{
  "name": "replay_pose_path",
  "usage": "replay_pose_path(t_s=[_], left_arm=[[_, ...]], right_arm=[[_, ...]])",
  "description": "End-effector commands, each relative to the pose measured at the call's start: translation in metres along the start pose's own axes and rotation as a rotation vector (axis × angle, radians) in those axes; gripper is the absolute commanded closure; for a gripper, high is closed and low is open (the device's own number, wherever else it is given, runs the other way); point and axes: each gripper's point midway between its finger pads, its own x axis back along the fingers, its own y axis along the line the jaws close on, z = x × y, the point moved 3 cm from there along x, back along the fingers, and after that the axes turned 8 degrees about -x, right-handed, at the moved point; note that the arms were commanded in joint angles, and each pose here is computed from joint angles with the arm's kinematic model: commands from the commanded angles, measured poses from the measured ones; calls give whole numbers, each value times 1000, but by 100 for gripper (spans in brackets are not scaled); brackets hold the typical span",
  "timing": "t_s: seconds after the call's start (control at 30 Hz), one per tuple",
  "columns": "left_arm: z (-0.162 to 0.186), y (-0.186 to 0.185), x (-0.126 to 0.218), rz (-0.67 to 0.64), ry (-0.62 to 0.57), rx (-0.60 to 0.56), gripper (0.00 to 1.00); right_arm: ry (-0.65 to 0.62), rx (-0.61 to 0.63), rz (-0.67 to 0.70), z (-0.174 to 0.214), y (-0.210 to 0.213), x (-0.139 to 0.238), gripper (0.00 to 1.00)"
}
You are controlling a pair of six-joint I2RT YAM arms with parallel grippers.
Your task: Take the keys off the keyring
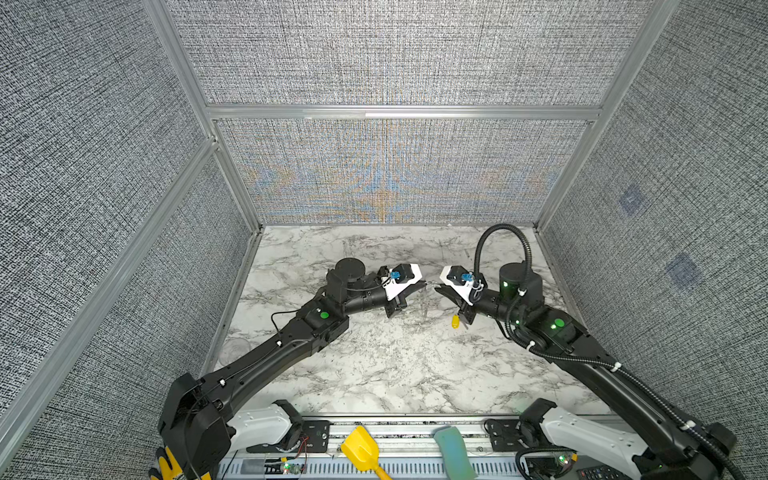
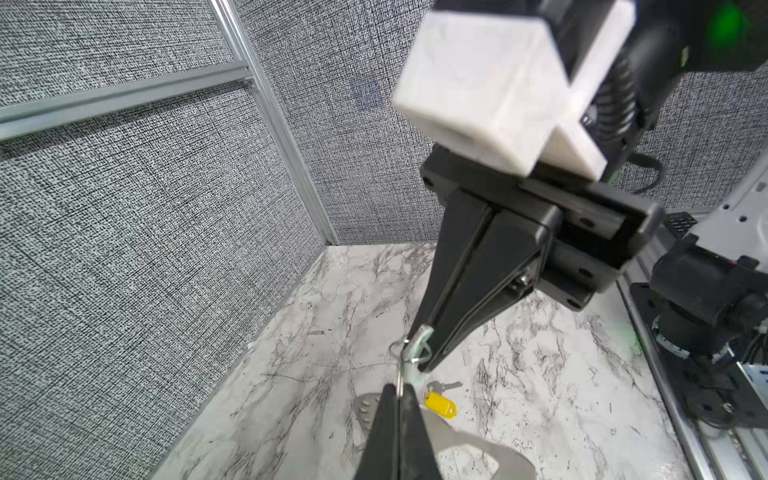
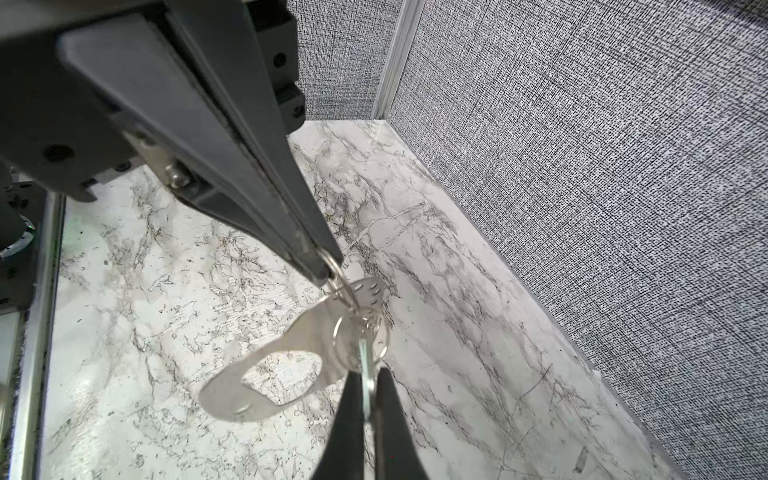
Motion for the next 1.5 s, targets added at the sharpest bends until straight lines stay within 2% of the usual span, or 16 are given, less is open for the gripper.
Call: replay_pose_path(t_s=[0.0,0.37,0.6,0.7,0.87,1.13,1.47], left_arm=[[-24,9,1,-25,-121,-1,100],[-15,8,-3,-35,-144,56,100],[-15,11,-3,-43,-149,61,100],[-14,9,-2,-30,-150,64,100],[-12,3,1,17,-155,44,100],[-11,-4,2,83,-137,16,100],[-9,-8,4,107,-119,2,100]], right_arm=[[59,11,-3,10,1,-4,100],[45,62,-69,6,12,-14,100],[61,74,-20,8,8,-9,100],[50,86,18,3,5,0,86],[40,99,0,-3,8,18,74],[4,106,-77,-19,10,31,74],[-21,102,-212,-37,19,24,80]])
